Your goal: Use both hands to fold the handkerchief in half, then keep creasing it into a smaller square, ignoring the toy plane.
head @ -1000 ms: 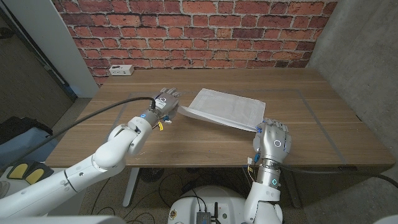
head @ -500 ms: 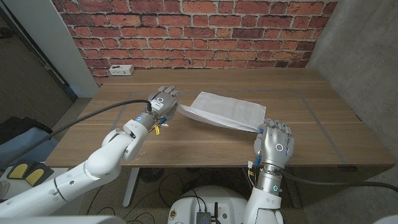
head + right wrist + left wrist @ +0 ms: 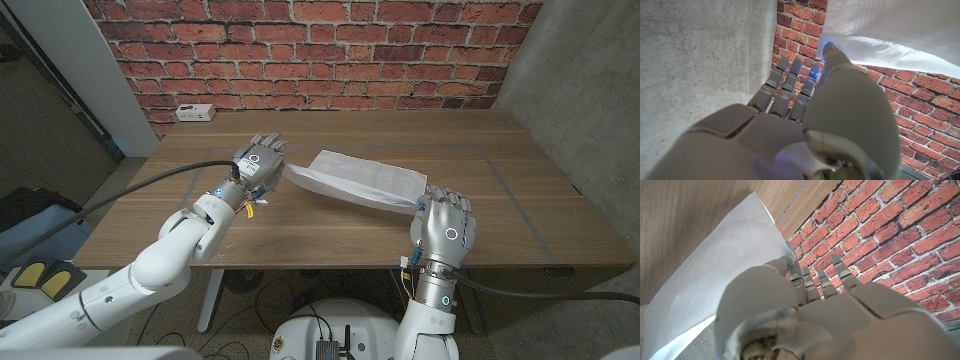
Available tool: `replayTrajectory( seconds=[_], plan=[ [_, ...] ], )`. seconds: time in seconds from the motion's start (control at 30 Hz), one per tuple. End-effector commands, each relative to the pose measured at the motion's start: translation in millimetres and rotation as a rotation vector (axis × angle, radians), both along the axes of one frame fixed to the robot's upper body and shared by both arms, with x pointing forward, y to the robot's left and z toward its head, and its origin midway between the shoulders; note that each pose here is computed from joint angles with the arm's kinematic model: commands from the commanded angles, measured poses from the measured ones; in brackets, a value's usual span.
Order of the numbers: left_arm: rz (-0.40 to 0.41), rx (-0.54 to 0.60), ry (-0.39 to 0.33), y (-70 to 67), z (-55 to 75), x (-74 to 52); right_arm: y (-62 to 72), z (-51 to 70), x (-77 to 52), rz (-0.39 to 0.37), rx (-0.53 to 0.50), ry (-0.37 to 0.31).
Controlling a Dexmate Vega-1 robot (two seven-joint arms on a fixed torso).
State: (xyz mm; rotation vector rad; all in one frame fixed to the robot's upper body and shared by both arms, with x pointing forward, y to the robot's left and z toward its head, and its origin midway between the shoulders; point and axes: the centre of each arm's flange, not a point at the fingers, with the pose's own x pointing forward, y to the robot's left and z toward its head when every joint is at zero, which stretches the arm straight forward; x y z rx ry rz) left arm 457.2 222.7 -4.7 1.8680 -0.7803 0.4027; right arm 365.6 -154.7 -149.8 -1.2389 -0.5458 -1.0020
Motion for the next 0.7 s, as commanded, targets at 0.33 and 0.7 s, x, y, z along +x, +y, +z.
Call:
replayTrajectory(
  seconds=[0.33,0.7],
  plan=[
    [0.030,0.000,0.033,-9.5,14.7,14.7,-15.7,19.0,22.7,0.017,-0.032,0.035],
    [0.044,0.012,0.036,-19.6,24.0,25.3,-27.2,26.2,35.2,0.029,-0.035,0.044]
  ],
)
